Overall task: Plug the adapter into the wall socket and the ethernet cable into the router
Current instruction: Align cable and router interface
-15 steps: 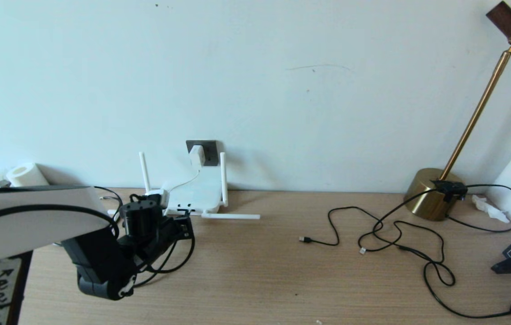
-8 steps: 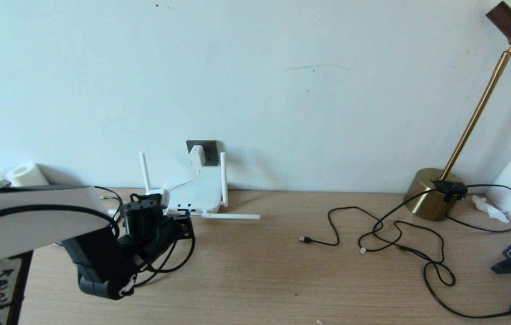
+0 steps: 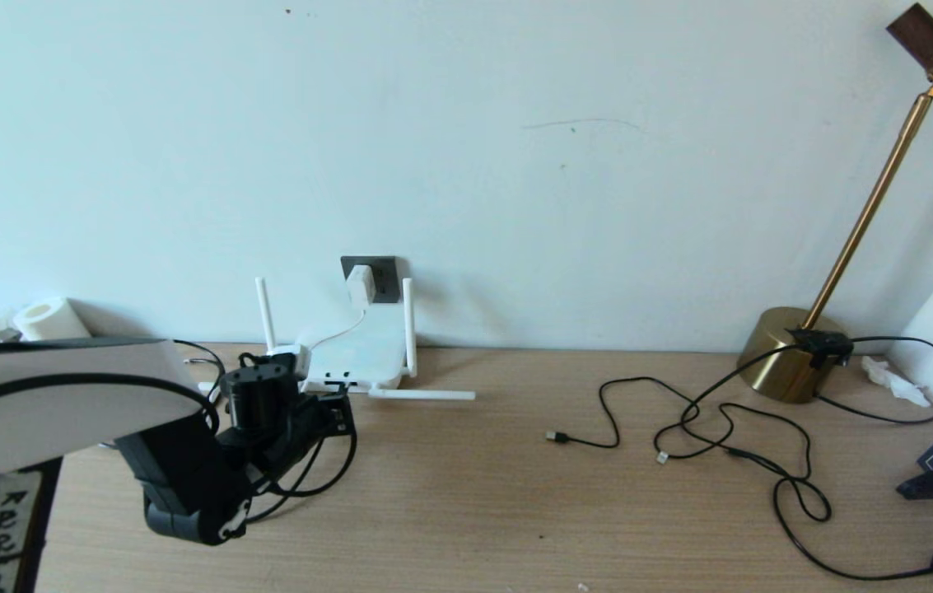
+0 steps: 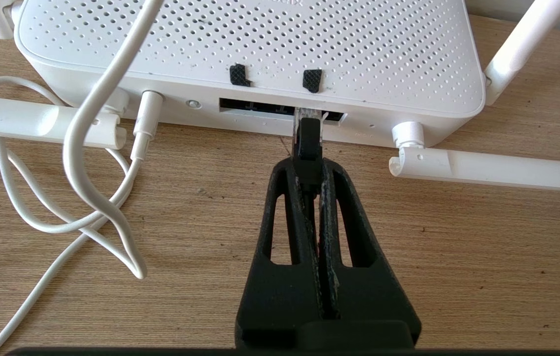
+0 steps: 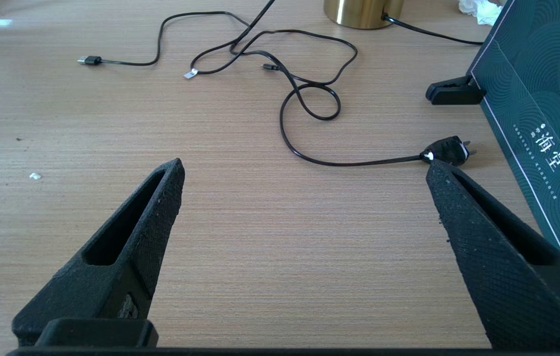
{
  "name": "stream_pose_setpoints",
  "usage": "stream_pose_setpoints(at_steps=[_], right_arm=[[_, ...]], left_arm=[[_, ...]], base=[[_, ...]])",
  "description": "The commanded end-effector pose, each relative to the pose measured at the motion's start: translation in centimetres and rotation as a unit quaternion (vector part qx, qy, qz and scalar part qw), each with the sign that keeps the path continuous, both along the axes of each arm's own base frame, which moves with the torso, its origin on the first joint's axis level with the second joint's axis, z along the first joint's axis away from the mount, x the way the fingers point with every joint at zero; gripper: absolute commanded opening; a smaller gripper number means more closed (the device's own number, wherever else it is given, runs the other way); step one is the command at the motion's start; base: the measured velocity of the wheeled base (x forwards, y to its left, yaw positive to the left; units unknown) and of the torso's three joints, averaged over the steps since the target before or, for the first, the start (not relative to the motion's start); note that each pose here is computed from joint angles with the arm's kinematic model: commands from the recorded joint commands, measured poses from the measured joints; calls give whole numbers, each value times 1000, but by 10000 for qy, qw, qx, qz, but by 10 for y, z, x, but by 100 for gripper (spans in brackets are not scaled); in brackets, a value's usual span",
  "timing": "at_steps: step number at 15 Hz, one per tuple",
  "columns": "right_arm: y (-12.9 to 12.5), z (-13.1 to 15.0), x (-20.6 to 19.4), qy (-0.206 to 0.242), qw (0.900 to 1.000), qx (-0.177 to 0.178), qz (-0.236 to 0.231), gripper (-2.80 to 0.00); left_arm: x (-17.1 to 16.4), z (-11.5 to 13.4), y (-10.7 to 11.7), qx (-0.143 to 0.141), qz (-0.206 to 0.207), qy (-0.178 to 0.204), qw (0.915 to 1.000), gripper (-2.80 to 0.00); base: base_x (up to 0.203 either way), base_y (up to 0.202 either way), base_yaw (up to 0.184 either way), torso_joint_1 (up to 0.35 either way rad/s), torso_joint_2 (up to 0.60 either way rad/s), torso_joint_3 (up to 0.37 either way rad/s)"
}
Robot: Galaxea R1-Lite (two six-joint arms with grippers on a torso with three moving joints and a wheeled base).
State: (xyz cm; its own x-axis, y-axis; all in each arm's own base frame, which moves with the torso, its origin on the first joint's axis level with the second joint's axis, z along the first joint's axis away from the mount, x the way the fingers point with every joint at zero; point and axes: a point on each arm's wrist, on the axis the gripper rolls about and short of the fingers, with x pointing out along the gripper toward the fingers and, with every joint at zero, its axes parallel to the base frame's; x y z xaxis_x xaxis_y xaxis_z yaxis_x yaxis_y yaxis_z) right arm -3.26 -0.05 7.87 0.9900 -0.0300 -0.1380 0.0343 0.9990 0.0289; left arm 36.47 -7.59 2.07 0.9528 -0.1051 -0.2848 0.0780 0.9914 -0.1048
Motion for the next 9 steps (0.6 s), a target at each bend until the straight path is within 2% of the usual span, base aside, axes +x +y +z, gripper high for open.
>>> stream_pose_setpoints(at_steps=[1, 9], right_arm=[[0, 0, 0, 13, 10000, 4, -4, 0], [0, 0, 0, 13, 10000, 3, -4, 0]], left_arm=[[1, 0, 0, -15, 5, -45, 10000, -280], [4, 1, 2, -22, 35, -76, 10000, -280]], base=[[0, 0, 0, 0, 0, 0], [0, 0, 0, 0, 0, 0]])
